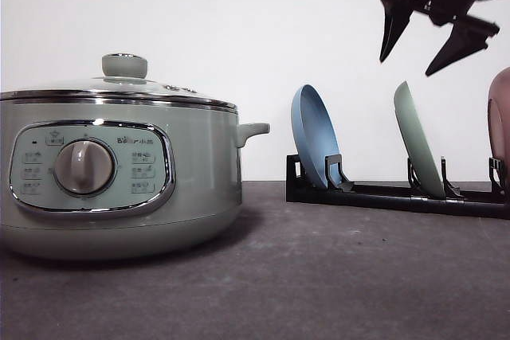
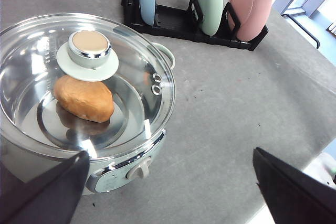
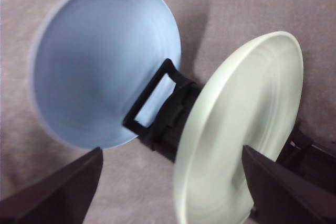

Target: Transfer potato from steamer to green plate

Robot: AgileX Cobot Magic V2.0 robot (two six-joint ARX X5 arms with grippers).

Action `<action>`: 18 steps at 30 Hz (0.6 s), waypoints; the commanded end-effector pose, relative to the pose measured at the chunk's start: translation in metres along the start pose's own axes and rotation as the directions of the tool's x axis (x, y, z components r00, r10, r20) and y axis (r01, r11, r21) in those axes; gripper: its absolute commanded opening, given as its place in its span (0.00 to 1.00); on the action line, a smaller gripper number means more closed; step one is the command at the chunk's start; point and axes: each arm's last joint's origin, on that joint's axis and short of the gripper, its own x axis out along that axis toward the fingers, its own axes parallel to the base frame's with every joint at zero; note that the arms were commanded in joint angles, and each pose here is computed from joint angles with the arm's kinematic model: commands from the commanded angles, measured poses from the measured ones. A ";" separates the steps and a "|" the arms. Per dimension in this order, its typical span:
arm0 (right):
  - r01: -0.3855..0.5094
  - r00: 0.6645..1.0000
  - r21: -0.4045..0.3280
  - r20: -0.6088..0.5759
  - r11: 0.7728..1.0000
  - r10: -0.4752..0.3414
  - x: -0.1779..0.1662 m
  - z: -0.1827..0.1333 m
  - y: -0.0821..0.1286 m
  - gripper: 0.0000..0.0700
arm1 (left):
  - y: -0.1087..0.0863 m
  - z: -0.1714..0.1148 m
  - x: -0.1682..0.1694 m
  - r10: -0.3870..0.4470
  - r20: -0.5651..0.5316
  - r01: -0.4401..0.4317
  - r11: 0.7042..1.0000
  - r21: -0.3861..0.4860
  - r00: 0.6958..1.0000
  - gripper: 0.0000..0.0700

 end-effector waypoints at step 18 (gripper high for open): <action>0.022 1.000 0.013 -0.002 1.000 -0.022 0.038 0.000 -0.010 0.35 | -0.003 0.005 -0.003 -0.007 0.016 0.006 1.000 0.029 1.000 0.91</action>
